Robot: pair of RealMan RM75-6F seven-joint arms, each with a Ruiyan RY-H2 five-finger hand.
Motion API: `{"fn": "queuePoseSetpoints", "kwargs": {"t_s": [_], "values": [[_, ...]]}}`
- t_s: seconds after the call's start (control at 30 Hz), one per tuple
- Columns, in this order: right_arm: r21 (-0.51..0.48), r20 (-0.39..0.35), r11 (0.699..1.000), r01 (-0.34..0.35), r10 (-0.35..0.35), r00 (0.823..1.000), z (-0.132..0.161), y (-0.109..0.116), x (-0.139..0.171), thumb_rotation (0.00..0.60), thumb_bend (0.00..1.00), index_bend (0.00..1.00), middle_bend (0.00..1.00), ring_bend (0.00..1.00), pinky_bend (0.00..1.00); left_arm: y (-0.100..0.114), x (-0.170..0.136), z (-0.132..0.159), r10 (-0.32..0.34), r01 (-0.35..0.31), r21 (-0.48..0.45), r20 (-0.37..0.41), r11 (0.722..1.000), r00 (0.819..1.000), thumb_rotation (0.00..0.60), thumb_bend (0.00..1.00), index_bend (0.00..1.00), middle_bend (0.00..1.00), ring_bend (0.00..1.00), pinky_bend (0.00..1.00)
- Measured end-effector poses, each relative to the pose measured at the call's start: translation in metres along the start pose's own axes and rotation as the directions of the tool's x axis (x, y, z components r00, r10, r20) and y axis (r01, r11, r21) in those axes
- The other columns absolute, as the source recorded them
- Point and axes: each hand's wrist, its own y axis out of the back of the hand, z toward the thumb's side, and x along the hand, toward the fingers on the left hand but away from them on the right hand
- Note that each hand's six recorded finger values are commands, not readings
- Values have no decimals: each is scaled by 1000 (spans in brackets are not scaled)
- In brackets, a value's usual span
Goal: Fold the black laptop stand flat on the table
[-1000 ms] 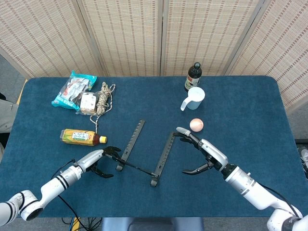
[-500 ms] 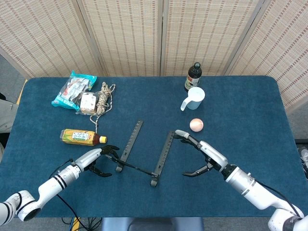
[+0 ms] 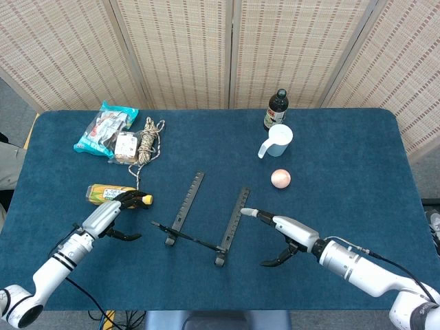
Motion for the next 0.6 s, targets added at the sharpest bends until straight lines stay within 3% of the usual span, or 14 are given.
{"fn": "queuePoseSetpoints", "kwargs": {"t_s": [0.2,0.4,0.6], "values": [[24,-22,999,-26,27,999,8,-12,-17,600,0,0,36,0,60,16,-16,1,85,-85,35,-8,996,996,600,135,293,124,53,40],[9,-46,1000,-18,18,999,16,-22,-32,600,0,0,39,0,60,22,-24,3,116,-115,60,-7,992,993,600,135,293,124,53,40],[12,-76,999,30,-29,997,22,-35,-53,600,82,0,52,0,60,22,-30,5,129,-128,82,0,988,992,600,135,293,124,54,40]]}}
